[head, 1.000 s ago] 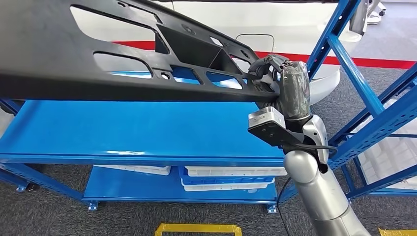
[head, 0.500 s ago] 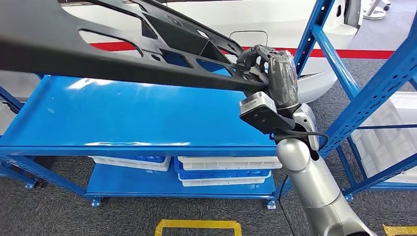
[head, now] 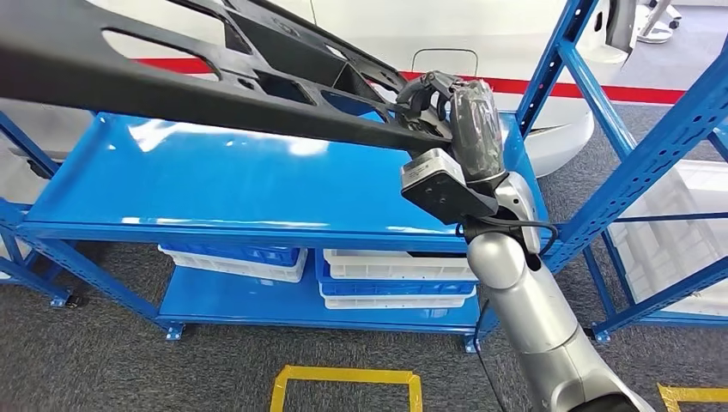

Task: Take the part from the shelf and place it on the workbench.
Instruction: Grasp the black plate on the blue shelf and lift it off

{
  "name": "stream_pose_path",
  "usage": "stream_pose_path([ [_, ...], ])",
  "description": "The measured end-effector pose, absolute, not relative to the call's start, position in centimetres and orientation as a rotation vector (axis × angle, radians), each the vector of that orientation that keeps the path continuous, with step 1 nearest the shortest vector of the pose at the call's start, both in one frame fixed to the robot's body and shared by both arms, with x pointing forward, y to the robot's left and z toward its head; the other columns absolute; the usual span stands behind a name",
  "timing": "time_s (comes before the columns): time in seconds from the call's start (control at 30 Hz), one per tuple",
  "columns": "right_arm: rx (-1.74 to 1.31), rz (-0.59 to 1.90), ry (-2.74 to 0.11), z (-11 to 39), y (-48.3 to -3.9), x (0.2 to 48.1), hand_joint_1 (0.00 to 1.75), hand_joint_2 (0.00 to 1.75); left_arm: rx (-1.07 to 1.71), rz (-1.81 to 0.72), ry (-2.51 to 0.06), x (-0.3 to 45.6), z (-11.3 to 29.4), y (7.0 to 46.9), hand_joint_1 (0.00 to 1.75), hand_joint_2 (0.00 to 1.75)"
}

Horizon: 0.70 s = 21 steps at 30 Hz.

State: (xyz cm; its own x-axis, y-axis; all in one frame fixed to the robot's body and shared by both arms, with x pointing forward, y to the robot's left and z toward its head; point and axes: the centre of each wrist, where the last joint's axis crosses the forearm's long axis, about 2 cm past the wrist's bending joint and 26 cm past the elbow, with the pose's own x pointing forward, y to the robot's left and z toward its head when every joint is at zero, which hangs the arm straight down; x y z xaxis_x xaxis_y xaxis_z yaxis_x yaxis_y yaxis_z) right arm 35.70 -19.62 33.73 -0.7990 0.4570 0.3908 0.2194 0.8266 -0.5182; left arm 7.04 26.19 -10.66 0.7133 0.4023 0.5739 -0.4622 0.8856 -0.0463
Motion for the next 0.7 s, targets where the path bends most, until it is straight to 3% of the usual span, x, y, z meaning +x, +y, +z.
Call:
stream_pose_path([
  [0.7, -0.469, 0.604, -2.475, 33.3, -18.0, 36.1, 1.75, 1.75, 0.113, 0.482, -0.594, 6.8, -10.7, 26.4, 0.0, 0.0],
])
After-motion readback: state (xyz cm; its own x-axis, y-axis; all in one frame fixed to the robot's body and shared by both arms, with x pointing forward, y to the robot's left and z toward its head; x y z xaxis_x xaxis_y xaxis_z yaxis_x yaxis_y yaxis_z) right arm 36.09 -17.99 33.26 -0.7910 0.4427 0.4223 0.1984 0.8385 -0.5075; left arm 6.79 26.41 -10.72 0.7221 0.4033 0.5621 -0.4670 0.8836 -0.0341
